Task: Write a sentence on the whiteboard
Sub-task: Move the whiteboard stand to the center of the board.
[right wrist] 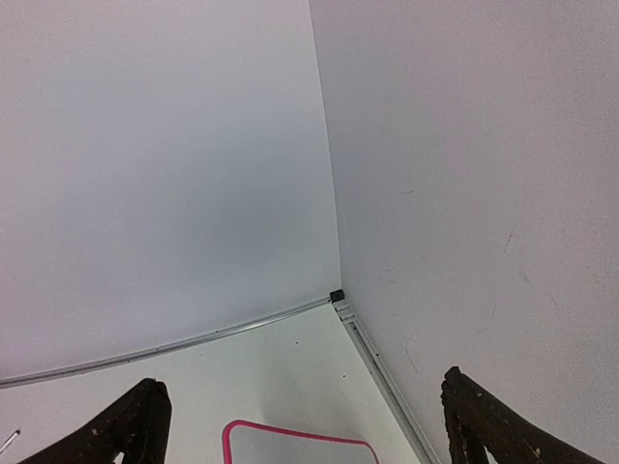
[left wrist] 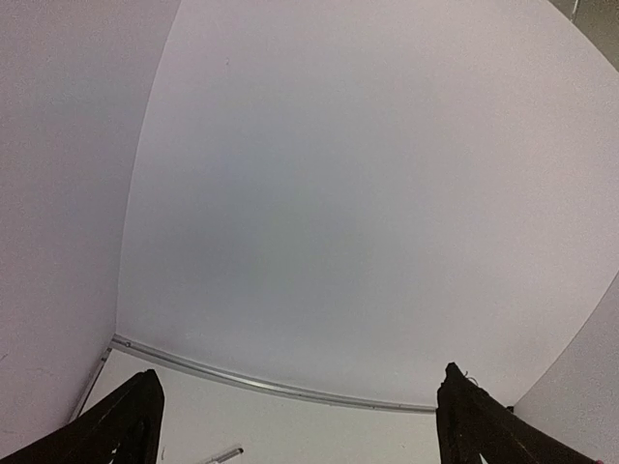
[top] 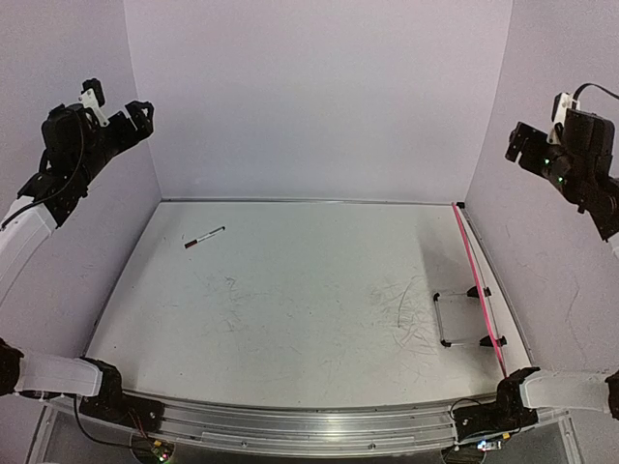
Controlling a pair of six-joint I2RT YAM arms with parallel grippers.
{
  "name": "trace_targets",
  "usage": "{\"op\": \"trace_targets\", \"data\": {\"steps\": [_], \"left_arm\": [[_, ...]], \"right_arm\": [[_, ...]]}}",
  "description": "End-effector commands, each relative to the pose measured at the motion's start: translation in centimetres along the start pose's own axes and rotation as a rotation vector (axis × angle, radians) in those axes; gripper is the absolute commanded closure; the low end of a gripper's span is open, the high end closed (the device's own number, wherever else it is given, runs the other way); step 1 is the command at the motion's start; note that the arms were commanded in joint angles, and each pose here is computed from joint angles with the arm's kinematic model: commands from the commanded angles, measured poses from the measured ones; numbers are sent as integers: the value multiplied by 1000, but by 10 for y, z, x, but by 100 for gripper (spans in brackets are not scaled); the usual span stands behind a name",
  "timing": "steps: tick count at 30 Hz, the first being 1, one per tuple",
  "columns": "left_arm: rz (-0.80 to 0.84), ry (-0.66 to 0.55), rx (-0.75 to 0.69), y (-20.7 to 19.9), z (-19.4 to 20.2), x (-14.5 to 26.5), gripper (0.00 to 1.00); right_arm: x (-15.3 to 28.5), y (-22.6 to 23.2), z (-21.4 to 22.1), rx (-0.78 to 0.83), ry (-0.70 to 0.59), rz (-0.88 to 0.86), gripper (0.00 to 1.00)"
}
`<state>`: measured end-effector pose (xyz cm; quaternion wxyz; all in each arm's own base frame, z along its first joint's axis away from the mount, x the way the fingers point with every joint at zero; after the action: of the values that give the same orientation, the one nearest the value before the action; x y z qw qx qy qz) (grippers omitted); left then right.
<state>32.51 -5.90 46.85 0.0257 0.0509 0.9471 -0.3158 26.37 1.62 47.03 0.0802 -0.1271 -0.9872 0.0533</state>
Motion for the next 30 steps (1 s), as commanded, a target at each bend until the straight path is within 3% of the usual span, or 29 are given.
{"op": "trace_targets", "data": {"steps": [1, 11, 20, 30], "left_arm": [[25, 5, -11, -12, -13, 5, 1], [-30, 50, -76, 2, 1, 6, 1], [-16, 160, -94, 13, 33, -2, 1], [37, 362, -34, 27, 90, -9, 1]], "right_arm": [[-14, 10, 6, 26, 41, -11, 2], [-61, 31, 43, 67, 200, 12, 2], [-114, -33, 105, -196, 402, 63, 2], [-126, -73, 198, -371, 613, 224, 2]]}}
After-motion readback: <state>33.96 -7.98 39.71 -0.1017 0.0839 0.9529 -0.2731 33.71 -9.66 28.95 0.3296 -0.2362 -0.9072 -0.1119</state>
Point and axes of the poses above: each gripper's point midway between its finger pads, its own x axis back along the fingers, its own y axis along the line the jaws close on, z = x × y, the point moved 5 cm from there along x, back along the fingers, and after that the axes turned 15 degrees about x, right-handed, at the moved point
